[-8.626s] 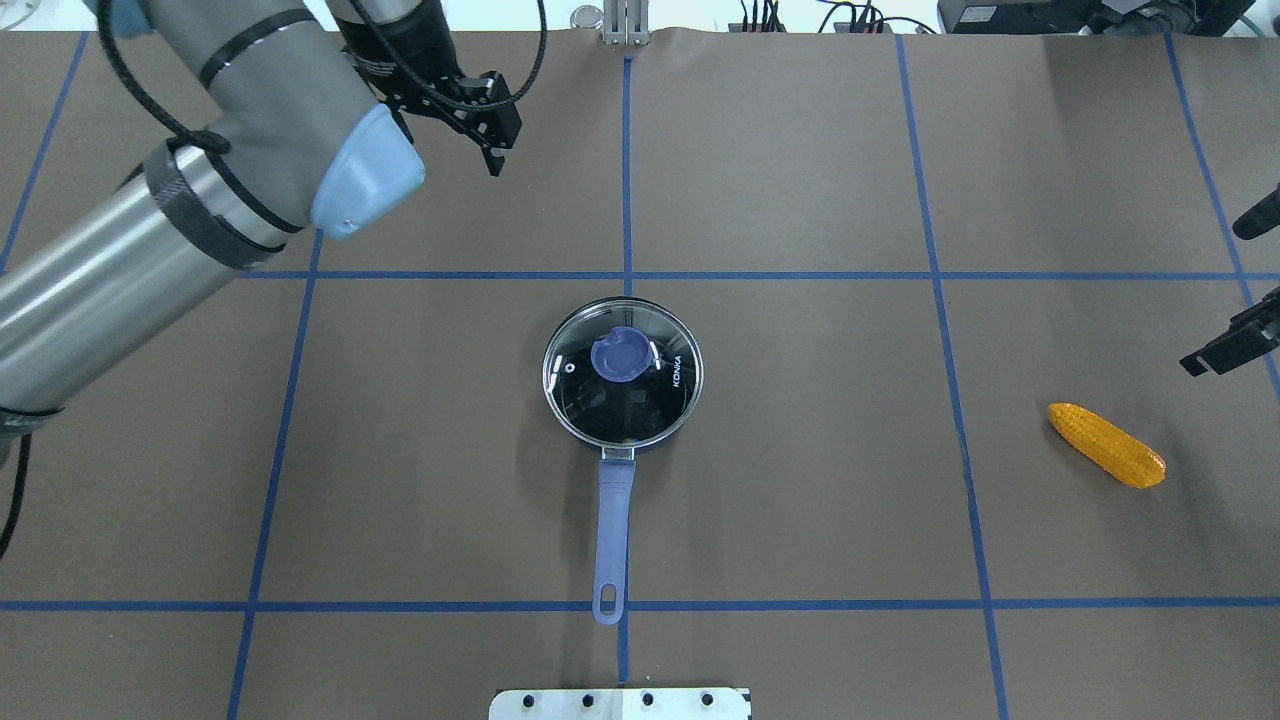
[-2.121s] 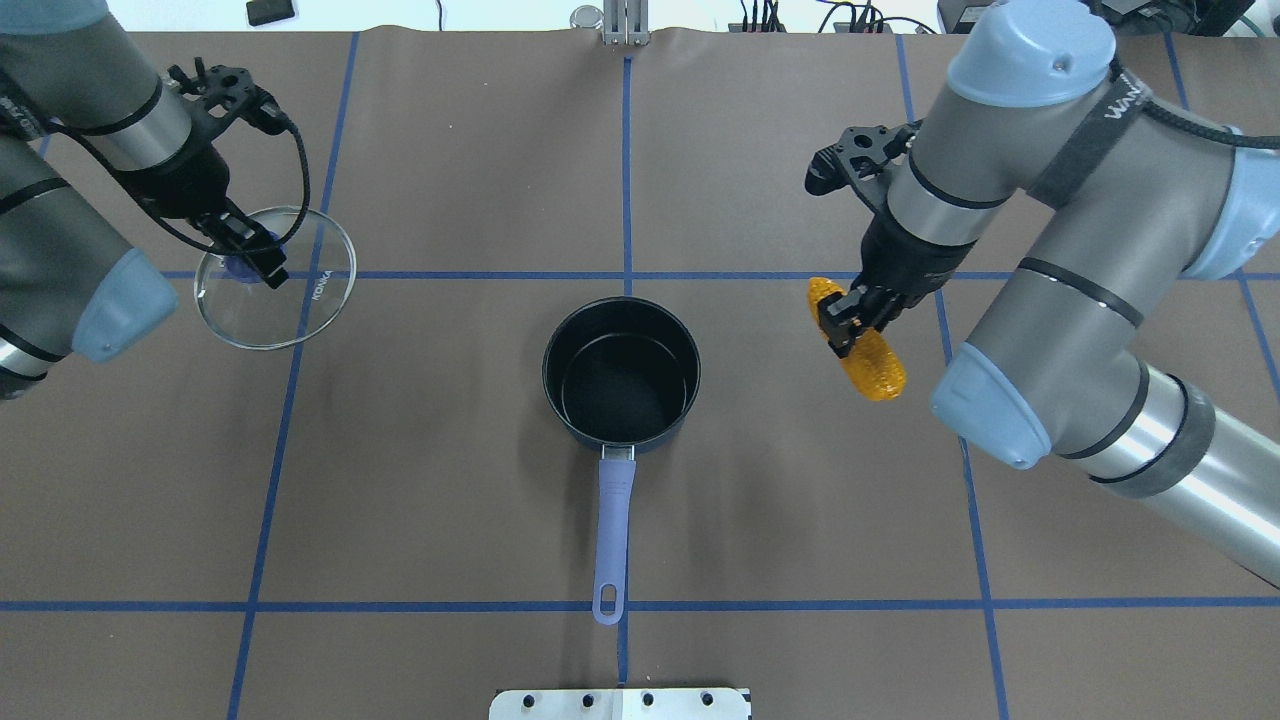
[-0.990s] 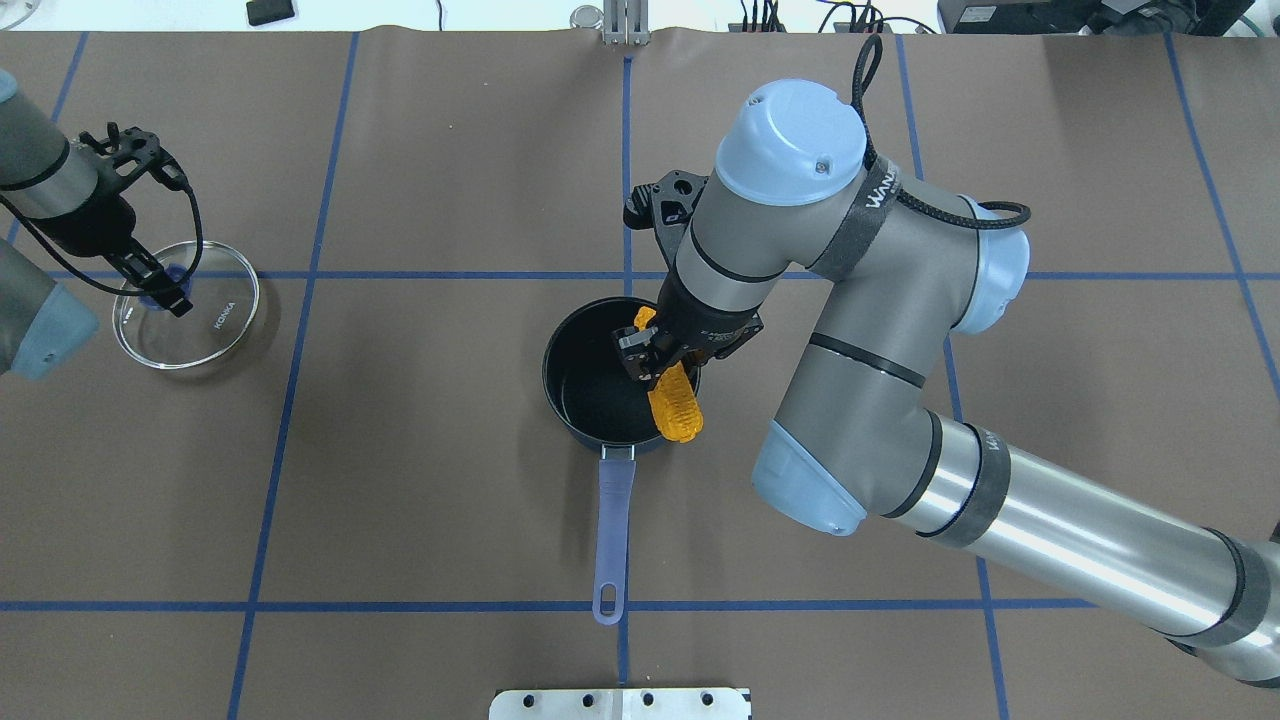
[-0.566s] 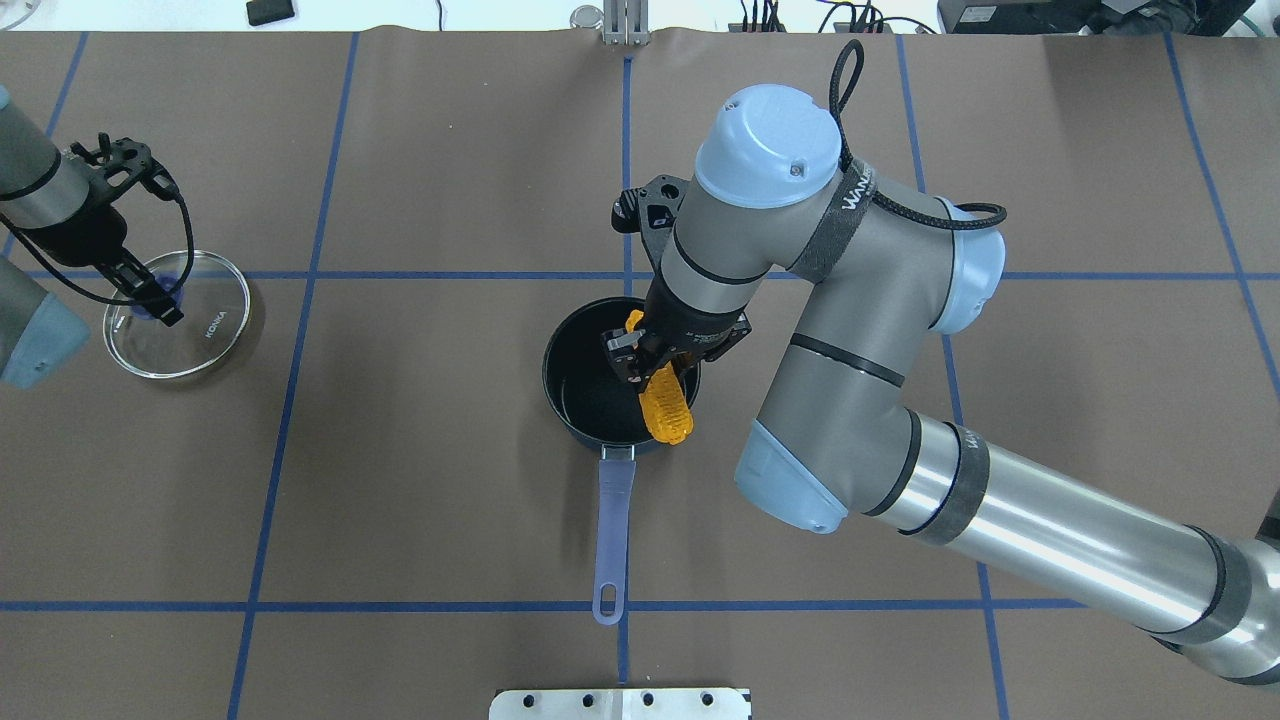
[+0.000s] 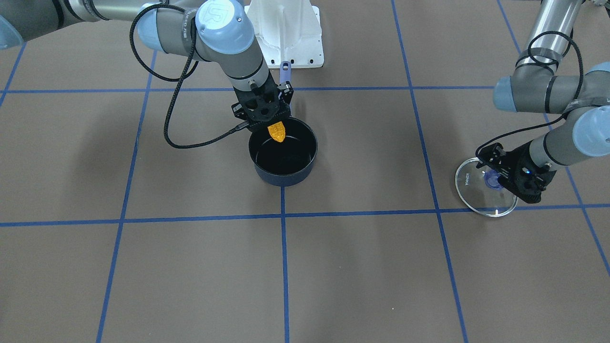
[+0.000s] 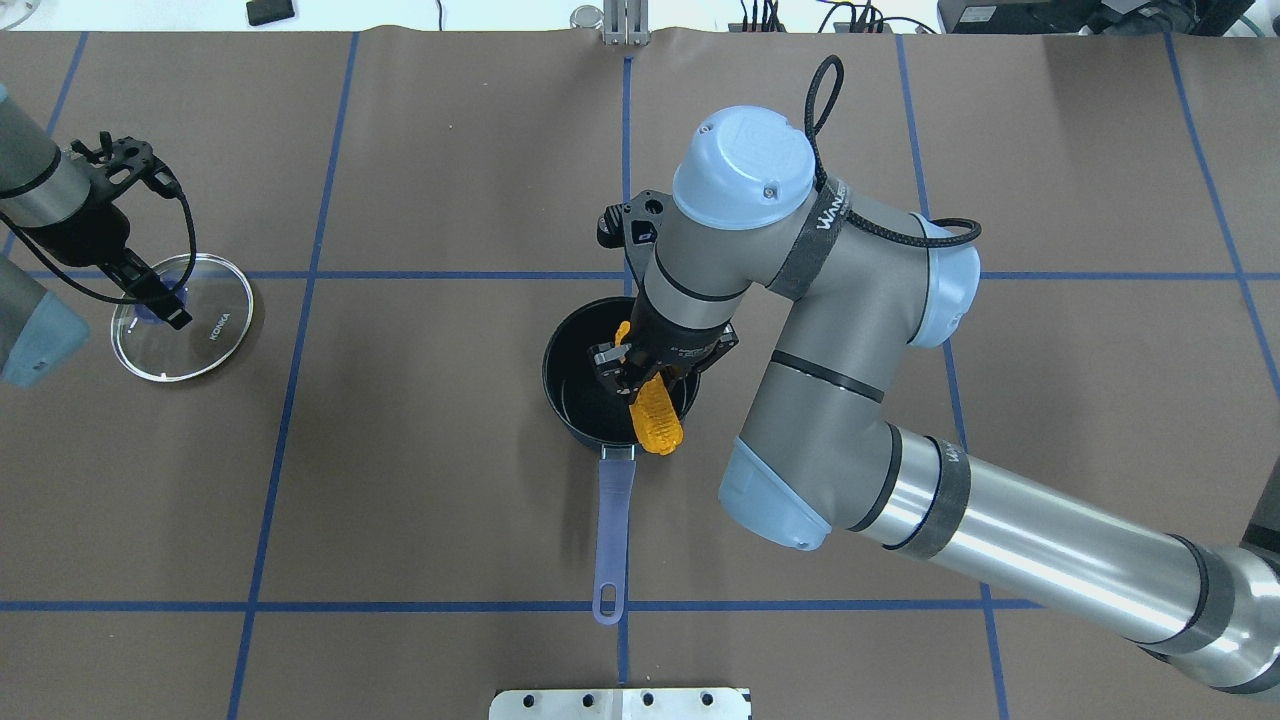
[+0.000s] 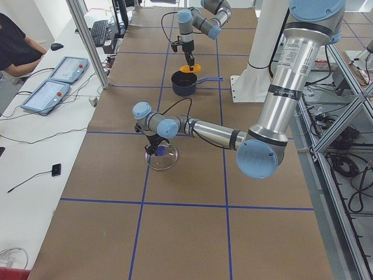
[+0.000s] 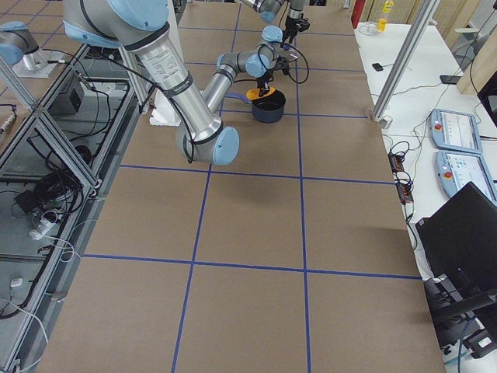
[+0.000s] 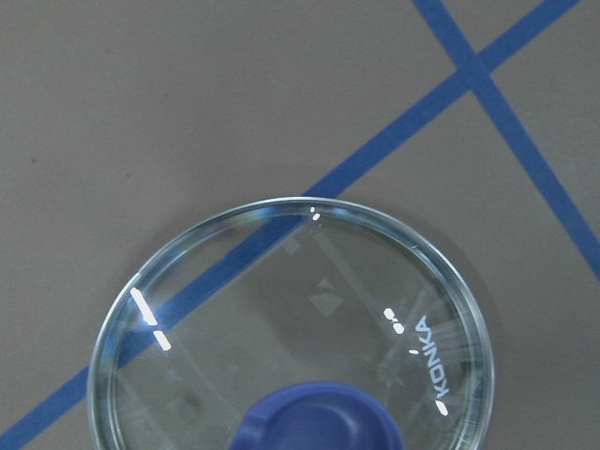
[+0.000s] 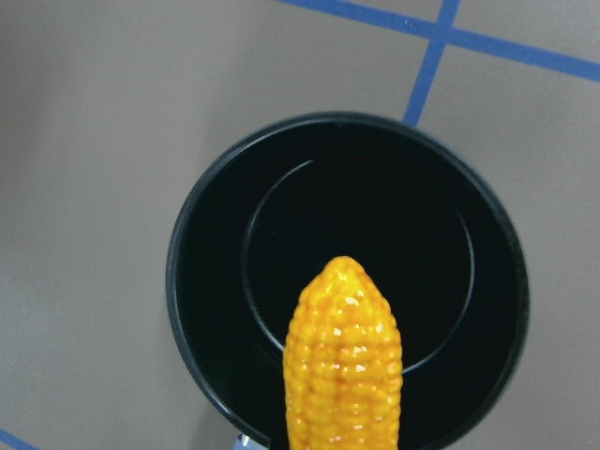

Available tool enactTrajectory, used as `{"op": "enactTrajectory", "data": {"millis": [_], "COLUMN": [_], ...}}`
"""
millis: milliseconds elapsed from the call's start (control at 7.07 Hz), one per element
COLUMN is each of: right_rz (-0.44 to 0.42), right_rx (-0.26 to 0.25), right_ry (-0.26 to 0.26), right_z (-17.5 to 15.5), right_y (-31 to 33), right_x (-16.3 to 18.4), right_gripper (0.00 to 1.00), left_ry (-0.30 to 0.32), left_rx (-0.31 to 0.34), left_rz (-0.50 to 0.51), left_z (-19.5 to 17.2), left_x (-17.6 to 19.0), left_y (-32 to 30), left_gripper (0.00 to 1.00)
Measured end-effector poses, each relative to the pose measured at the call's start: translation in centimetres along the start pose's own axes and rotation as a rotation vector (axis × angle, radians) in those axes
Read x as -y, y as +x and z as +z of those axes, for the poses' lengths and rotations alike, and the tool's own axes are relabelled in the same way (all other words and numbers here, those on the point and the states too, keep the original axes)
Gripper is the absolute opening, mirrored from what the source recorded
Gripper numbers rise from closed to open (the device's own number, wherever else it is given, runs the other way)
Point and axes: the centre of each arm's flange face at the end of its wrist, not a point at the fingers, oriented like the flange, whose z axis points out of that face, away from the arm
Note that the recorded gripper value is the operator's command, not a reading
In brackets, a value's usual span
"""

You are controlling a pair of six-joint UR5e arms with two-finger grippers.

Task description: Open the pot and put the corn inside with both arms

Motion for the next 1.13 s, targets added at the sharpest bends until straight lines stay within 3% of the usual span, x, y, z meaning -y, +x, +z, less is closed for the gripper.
{"op": "enactTrajectory", "data": {"millis": [141,566,848,1131], "right_rz": [0.008,0.057,0.091,0.143], "right_rx": [-0.008,0.0,0.009,0.011], "right_ry": [-0.001,0.019,0.068,0.116], "right_z": [0.6,-0.4,-3.8,-8.5], "right_y": [-0.3,-0.6,2.4,9.2], "right_x": [-0.2,0.0,1.0,1.7], "right_gripper": [1.0,1.0,1.0,1.0], "left_ry": [0.009,0.039,0.046,0.07], "left_rx": [0.0,-0.004,-0.008,0.007], "left_rz": [-0.007,-0.047,-0.088,-0.115], "left_z": [-0.7,-3.9,-7.7,-10.8], "left_x": [0.1,0.3,1.1,1.0], "left_y": [-0.2,-1.2,-0.5,-1.0], "left_gripper": [1.0,1.0,1.0,1.0]}}
